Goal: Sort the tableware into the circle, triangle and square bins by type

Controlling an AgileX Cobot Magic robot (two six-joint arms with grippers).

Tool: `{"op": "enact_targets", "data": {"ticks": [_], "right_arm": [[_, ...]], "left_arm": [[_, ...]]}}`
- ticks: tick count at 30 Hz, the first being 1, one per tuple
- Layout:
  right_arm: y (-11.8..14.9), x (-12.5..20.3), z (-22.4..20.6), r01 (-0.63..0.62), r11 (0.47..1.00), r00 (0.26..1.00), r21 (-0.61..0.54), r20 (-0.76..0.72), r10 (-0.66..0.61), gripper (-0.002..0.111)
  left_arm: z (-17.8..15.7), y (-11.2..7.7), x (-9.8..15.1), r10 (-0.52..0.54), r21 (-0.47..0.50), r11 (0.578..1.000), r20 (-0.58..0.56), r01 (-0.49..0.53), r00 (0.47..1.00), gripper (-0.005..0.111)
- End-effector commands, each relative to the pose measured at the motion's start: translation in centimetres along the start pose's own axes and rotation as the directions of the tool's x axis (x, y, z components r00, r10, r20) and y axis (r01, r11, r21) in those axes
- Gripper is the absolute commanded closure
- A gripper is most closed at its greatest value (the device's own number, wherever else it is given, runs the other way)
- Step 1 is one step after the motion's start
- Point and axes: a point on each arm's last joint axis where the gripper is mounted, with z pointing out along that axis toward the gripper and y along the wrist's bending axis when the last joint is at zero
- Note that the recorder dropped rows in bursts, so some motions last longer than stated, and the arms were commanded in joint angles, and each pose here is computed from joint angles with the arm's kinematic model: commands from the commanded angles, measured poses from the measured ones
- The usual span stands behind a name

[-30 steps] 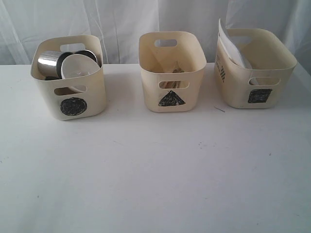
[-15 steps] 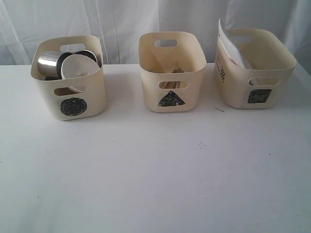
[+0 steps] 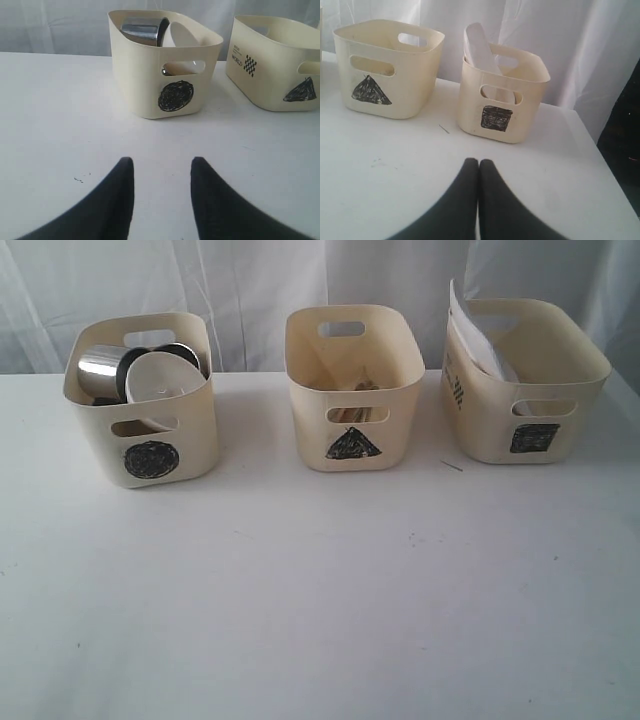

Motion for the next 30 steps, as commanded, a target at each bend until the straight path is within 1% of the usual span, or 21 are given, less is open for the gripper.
{"op": "enact_targets", "data": {"ticks": [1, 6, 10, 13, 30], "right_arm": [[0.14, -0.19, 0.01, -0.007, 1.0, 0.999, -0.011, 0.048, 0.007, 0.108], [0.28, -0.1, 0.01, 0.054, 0.998, 0.998, -0.023, 0.04, -0.053, 0.108], [0.26, -0.08, 0.01, 0.032, 0.999, 0.999, -0.023, 0.038, -0.031, 0.108], [0.18, -0.08, 0.01, -0.024, 1.0, 0.999, -0.015, 0.036, 0.025, 0.108], [0.18, -0.08, 0.01, -0.019, 1.0, 0.999, -0.015, 0.036, 0.02, 0.108]], "left_arm": [[-0.01, 0.01, 0.08, -0.015, 0.0, 1.0, 0.002, 0.015, 1.0, 0.064], [-0.01, 0.01, 0.08, -0.015, 0.0, 1.0, 0.002, 0.015, 1.0, 0.064], [-0.01, 0.01, 0.08, -0.015, 0.0, 1.0, 0.002, 0.015, 1.0, 0.064], [-0.01, 0.01, 0.08, -0.015, 0.0, 1.0, 0.002, 0.015, 1.0, 0.064], [-0.01, 0.01, 0.08, -0.015, 0.0, 1.0, 0.002, 0.015, 1.0, 0.064]]}}
